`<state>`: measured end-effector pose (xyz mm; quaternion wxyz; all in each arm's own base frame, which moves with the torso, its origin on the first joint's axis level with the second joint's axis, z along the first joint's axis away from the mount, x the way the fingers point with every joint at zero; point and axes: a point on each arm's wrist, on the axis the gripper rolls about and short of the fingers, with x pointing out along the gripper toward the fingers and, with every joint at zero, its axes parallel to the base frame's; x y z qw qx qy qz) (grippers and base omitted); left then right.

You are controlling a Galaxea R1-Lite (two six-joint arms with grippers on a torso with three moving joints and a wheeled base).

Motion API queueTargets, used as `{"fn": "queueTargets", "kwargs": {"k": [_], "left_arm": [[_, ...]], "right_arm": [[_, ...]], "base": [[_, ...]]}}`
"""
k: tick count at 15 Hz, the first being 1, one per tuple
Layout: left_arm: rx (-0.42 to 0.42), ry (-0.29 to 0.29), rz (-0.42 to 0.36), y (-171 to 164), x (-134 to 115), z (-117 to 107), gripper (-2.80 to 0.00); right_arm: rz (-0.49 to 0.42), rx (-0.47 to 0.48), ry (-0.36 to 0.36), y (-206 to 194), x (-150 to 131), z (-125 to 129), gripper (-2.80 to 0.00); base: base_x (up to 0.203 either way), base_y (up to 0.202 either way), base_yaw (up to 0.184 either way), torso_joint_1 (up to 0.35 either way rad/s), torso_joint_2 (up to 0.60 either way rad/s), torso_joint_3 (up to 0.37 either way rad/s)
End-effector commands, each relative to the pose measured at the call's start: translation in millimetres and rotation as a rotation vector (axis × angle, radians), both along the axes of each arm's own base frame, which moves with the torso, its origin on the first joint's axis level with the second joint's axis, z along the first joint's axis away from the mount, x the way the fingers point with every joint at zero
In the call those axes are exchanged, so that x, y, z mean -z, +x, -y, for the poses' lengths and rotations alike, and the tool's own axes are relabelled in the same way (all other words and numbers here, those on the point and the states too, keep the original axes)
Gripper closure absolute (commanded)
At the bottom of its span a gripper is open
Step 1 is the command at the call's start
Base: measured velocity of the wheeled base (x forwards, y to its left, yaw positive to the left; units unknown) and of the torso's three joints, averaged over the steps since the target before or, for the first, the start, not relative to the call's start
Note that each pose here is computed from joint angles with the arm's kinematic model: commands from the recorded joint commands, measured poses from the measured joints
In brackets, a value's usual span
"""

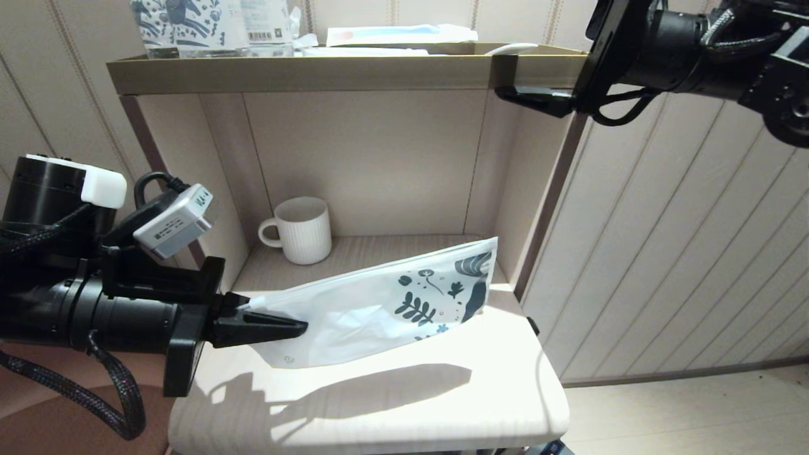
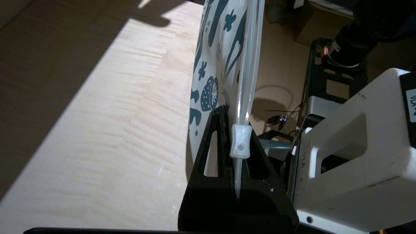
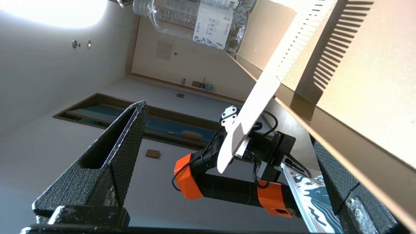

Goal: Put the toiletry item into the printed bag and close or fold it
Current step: Pick up the comb

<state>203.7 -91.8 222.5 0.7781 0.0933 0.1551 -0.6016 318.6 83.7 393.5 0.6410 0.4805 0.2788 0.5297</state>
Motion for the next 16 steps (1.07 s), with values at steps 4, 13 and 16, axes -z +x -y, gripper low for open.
{"fn": "queueTargets", "kwargs": {"k": [4,13,16], "left_arm": [[0.005,0.003,-0.012,3.4,3.2,1.3,0.0],[0.015,0.018,-0.012,9.5,9.4,3.5,0.0],[0.015,0.018,-0.014,10.0,9.9,3.6,0.0]], "right_arm": [[-0.006,-0.021,0.006,-1.2,-1.9,-3.2,-2.8],[0.03,-0.048,0.009,-15.7,-13.2,-2.8,-2.8],[0.03,-0.052,0.009,-17.1,-13.6,-3.6,-2.8]], "base": [[0.0,0.0,0.0,0.0,0.0,0.0],[0.0,0.0,0.0,0.0,0.0,0.0],[0.0,0.0,0.0,0.0,0.0,0.0]]}}
